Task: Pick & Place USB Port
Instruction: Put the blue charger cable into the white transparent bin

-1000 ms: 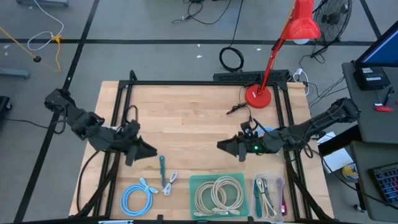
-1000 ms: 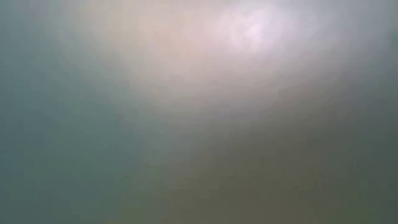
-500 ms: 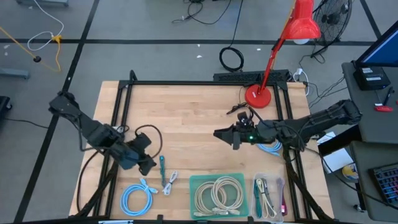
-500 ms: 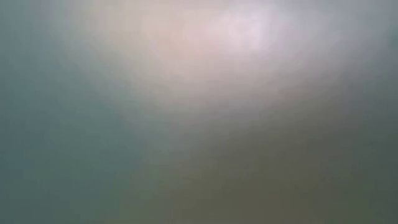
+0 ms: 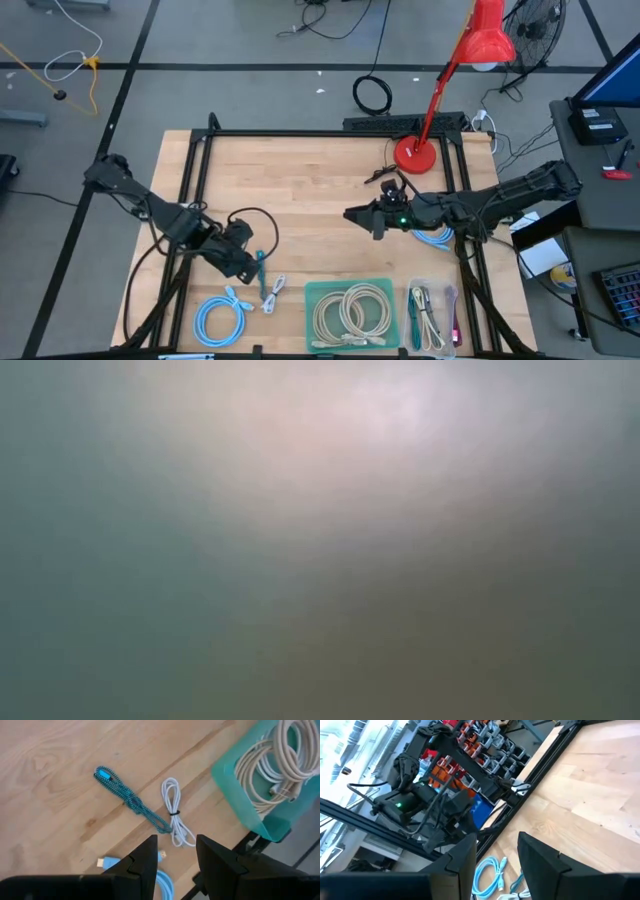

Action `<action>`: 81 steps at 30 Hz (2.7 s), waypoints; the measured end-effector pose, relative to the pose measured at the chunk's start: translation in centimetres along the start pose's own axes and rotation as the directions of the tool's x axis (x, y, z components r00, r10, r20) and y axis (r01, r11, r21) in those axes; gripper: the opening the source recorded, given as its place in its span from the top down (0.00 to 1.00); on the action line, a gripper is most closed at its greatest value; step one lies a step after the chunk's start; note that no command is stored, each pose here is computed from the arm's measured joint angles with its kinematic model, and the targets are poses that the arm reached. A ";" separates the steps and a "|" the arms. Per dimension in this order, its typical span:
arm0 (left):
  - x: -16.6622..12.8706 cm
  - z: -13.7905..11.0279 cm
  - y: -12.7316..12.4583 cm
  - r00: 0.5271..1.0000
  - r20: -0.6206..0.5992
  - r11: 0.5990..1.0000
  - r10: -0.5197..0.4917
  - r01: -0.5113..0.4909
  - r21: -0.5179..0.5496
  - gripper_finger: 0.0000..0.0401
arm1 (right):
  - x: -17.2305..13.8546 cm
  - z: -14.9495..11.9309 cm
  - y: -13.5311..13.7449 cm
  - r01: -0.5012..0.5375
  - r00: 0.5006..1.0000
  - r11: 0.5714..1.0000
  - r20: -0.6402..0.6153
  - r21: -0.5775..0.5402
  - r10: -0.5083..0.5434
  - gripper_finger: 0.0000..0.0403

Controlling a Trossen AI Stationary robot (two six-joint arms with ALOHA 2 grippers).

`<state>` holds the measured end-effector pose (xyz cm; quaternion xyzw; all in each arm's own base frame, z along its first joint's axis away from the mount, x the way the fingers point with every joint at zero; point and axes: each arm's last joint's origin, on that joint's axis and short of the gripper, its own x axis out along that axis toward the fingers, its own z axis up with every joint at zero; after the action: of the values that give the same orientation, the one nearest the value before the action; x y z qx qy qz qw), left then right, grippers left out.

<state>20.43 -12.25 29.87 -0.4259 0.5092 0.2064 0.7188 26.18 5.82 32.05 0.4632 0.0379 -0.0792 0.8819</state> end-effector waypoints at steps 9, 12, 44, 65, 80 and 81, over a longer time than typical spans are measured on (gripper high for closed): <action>1.3 0.5 0.7 0.999 -0.005 0.998 0.046 -0.046 -0.048 0.66 | 0.0 -0.6 -0.5 0.018 0.994 1.000 -0.108 0.025 -0.015 0.66; 2.2 0.4 0.8 1.000 -0.012 0.995 0.022 -0.023 -0.102 0.66 | -0.1 -0.8 -0.5 0.007 0.987 1.000 -0.159 0.023 -0.003 0.66; 9.7 -0.9 1.1 0.985 -0.149 0.877 0.082 -0.142 -0.458 0.66 | -0.3 -1.7 -1.2 -0.100 0.881 0.993 -0.469 -0.054 0.063 0.66; 13.1 1.8 1.6 0.967 -0.195 0.896 0.164 -0.229 -0.381 0.66 | -0.5 -2.2 -0.9 -0.108 0.872 0.993 -0.484 -0.056 0.067 0.66; 15.0 1.7 1.9 0.948 -0.221 0.877 0.228 -0.298 -0.376 0.66 | -0.5 -2.2 -0.8 -0.114 0.874 0.992 -0.481 -0.054 0.074 0.66; 15.0 1.7 2.0 0.949 -0.220 0.874 0.228 -0.299 -0.384 0.66 | -0.5 -2.2 -0.8 -0.114 0.874 0.992 -0.481 -0.054 0.074 0.66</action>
<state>25.90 -11.80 15.69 -0.5102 0.5661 0.3688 0.5322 25.52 7.21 30.20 0.4336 0.2346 0.0822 0.8661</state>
